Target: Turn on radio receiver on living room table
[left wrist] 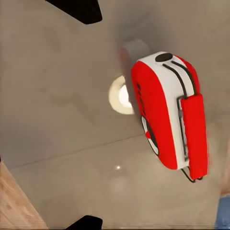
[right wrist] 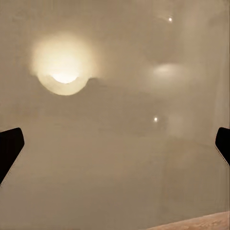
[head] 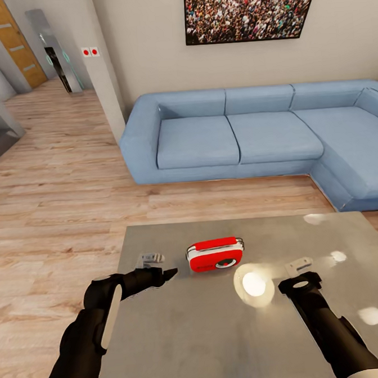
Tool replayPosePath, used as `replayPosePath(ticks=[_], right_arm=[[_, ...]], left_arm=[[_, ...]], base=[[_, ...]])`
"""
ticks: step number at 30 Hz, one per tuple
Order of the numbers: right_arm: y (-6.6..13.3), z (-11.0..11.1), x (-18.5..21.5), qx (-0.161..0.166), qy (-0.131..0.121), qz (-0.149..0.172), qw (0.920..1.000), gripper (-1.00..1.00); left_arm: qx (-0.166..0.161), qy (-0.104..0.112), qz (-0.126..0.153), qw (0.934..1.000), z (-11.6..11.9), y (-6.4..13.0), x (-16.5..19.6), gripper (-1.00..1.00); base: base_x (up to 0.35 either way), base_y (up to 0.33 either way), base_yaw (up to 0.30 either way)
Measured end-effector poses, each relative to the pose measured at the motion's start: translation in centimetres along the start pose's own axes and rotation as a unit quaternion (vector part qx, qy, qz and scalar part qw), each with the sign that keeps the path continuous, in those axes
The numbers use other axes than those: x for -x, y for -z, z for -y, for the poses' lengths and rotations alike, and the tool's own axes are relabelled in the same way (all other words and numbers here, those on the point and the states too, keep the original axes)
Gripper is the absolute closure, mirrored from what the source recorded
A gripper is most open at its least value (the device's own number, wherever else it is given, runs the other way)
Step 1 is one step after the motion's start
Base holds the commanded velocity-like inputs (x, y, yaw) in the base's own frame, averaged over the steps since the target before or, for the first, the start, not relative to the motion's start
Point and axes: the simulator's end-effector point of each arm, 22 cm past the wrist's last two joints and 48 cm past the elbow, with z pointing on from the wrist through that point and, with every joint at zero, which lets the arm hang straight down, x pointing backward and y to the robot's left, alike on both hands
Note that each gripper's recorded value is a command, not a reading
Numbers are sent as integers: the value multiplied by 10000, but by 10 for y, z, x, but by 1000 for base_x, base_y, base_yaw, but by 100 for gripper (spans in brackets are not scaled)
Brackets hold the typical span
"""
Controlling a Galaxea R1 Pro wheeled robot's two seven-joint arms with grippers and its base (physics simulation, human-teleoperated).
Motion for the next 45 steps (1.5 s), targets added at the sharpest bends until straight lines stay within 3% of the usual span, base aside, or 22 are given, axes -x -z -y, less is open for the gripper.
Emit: replayPosePath(ticks=[45], right_arm=[[-1,2,-1,-13,-12,-8,10000,-100]], left_arm=[[12,-7,-29,10000,-1,-1,-3,-100]], base=[[25,0,0]])
